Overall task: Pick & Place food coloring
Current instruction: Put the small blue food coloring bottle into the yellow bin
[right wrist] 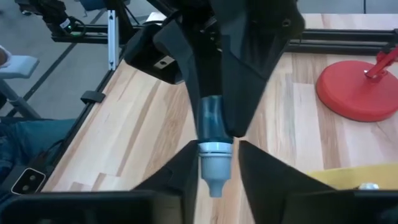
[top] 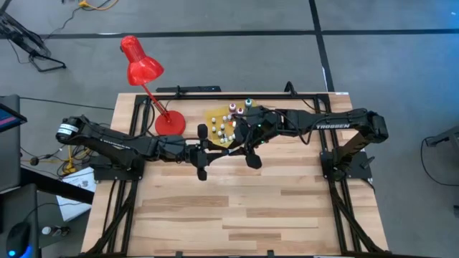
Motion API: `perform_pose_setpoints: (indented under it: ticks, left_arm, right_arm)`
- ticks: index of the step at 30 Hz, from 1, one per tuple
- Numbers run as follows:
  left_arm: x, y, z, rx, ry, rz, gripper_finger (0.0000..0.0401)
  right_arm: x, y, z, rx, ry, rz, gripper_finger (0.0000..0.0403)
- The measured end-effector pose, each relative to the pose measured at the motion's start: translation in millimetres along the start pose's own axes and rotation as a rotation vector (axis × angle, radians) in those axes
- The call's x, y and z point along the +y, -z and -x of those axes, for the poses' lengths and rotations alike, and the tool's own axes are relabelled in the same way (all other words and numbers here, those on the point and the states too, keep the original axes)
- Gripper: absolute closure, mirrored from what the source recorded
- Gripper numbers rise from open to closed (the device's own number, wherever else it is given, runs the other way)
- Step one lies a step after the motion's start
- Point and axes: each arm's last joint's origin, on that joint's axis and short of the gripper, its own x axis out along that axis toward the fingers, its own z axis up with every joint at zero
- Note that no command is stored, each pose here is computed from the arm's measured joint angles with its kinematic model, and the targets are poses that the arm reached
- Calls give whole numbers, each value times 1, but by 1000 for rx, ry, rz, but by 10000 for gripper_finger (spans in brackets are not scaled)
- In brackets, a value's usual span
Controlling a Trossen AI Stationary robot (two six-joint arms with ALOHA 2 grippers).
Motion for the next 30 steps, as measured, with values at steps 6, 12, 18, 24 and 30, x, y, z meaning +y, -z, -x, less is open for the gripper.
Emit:
perform_pose_setpoints:
  ticks: [6,12,18,24,30]
  left_arm:
    - [0,0,0,0,-2,29,345]
    - [2,-2,0,-9,-52,47,345]
    - [16,-18,3,-174,-188,102,344]
    - [27,-33,10,-366,-266,134,344]
    - [29,-40,13,-492,-214,155,344]
  right_arm:
    - [-7,1,13,12,26,9,217]
    - [-7,-1,58,40,159,142,164]
    - [8,-9,89,-26,190,339,162]
    - [30,-22,91,-106,192,672,177]
    - [47,-40,77,-221,312,890,193]
